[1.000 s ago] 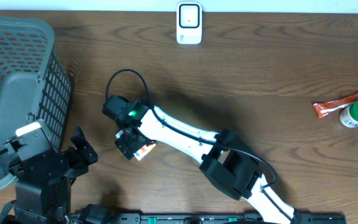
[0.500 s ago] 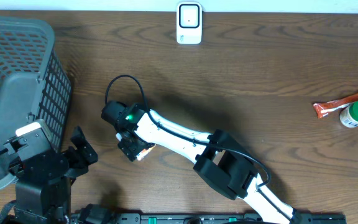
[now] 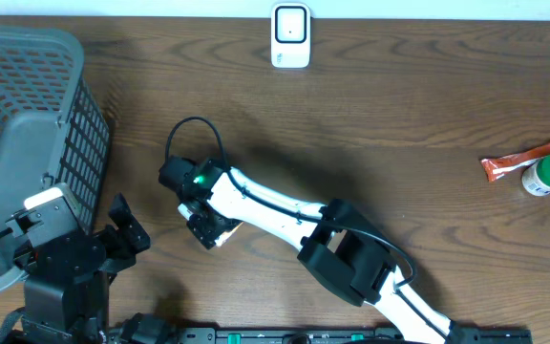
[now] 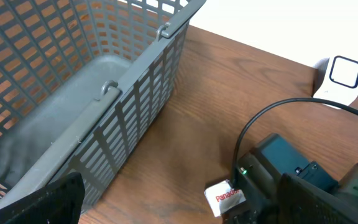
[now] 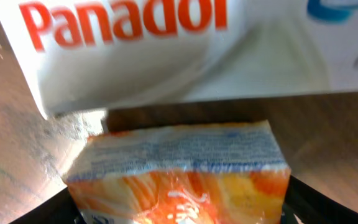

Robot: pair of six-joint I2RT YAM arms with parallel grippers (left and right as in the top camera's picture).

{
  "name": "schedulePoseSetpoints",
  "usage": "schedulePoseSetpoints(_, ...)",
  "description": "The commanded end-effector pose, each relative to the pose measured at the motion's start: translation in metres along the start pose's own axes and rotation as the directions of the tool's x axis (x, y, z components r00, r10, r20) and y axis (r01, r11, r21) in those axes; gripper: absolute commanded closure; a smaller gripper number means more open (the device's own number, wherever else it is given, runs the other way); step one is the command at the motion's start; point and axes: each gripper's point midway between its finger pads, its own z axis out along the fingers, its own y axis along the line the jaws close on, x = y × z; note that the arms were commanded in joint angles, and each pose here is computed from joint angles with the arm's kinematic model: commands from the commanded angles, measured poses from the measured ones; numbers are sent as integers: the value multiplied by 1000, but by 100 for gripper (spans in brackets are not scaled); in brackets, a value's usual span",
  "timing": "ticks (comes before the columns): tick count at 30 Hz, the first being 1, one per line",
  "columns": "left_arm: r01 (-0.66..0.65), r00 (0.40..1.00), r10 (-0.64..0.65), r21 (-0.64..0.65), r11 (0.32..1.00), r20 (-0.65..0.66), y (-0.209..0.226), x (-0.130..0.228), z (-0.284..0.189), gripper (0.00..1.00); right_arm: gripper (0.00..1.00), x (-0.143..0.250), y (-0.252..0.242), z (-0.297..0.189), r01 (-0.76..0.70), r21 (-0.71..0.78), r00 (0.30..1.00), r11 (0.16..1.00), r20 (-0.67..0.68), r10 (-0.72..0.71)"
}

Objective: Scan the item barcode
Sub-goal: 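Reach the right gripper to the orange Kleenex pack and grasp it, then lift the Kleenex pack and hold it over the white scanner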

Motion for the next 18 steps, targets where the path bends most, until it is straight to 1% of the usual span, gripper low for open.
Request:
schedulePoseSetpoints(1, 0, 1000, 0, 0, 1000, 11, 1, -4, -3, 2, 27, 6, -7, 11, -58, -69, 996, 996, -74, 53)
schedulePoseSetpoints(7, 0, 1000, 0, 0, 1000, 11, 1, -4, -3, 2, 39, -2, -30, 6, -145, -139, 987, 980, -96, 132)
schedulePoseSetpoints(14, 0, 1000, 0, 0, 1000, 11, 1, -4, -3, 2, 38, -9, -59, -2, -213, -147, 975, 966, -99, 200)
schedulePoseSetpoints(18, 0, 1000, 0, 0, 1000, 11, 1, -4, -3, 2, 38, -16, -81, -20, -252, -148, 966, 956, -97, 239)
